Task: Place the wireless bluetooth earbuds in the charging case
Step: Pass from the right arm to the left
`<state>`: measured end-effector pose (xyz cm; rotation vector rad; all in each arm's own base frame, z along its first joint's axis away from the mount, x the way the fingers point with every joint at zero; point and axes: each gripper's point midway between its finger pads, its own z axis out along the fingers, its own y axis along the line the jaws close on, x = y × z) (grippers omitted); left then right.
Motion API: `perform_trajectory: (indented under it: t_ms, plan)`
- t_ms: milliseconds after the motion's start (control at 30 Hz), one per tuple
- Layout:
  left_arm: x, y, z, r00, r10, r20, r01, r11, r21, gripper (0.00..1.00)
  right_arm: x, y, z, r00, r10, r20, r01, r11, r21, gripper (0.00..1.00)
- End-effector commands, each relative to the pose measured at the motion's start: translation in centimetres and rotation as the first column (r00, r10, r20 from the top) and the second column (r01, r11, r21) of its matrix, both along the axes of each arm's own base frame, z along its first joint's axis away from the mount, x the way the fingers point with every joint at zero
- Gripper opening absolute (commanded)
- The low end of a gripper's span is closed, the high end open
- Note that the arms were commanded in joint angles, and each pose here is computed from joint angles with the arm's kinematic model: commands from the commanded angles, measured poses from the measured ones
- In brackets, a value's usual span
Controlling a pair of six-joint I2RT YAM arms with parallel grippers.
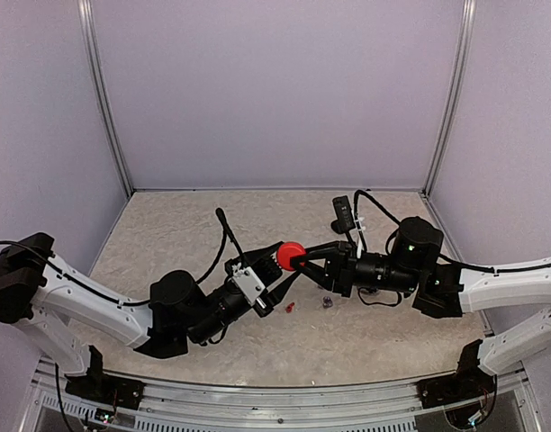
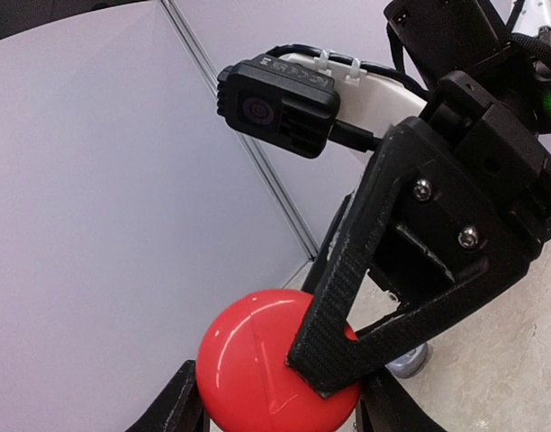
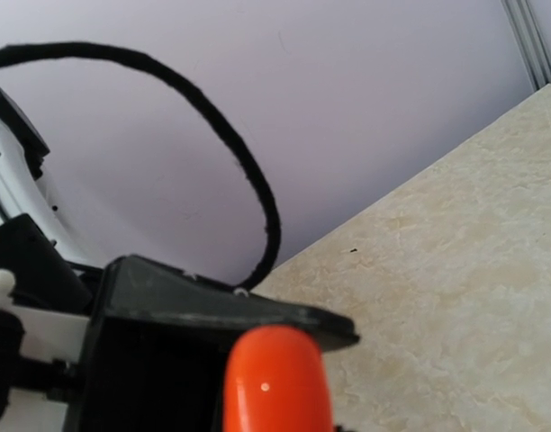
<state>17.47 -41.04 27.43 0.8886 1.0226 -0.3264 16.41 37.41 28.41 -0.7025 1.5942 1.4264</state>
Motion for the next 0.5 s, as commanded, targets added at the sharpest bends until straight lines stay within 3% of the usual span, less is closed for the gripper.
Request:
perform_trajectory:
  t_ms: [0,200,467]
  plan:
    - [-1.1,-0.5,1.4,0.997,-0.067,0.047,0.066,0.998,0.019,0.37,-0.7,0.2,-0.5,1.0,0.027,0.004,-0.027,0.999,-0.016,0.24]
    - [-2.3,-0.1,-0.3,0.984,-0.171,0.043,0.164,0.978,0.131,0.35,-2.3,-0.3,-0.8,0.994,0.101,0.047,-0.097,0.991,-0.091,0.39]
    - [-4.2,-0.1,-1.4,0.958,-0.287,-0.003,0.28,0.932,0.231,0.33,-4.3,-0.2,-2.4,0.973,0.229,0.038,-0.216,0.954,-0.207,0.41]
